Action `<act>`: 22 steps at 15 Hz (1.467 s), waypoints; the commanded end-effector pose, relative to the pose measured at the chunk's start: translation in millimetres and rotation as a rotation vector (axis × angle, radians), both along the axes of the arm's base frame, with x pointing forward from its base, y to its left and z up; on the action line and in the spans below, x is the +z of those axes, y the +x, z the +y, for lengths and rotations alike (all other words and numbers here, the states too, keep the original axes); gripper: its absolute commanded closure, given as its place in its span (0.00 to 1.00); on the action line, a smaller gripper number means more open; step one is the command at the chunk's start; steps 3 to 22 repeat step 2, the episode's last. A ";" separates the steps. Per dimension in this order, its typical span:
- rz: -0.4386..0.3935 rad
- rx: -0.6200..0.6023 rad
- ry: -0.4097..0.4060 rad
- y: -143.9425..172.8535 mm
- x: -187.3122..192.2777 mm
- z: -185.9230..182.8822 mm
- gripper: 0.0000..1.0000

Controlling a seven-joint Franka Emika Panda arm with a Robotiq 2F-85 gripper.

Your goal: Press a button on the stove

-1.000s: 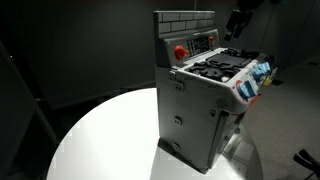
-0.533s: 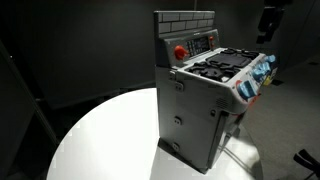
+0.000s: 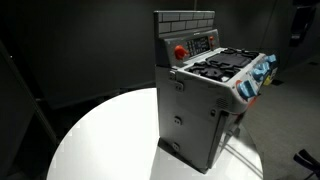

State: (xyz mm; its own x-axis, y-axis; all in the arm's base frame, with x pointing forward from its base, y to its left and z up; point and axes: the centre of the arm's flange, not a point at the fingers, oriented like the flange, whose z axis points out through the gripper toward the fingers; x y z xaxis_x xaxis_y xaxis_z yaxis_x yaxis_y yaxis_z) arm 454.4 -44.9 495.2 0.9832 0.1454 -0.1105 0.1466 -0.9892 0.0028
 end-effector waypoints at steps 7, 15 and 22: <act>0.003 -0.003 -0.002 -5.8 -1.1 -1.4 0.00; 0.003 -0.003 -0.002 -5.8 -1.1 -1.4 0.00; 0.003 -0.003 -0.002 -5.8 -1.1 -1.4 0.00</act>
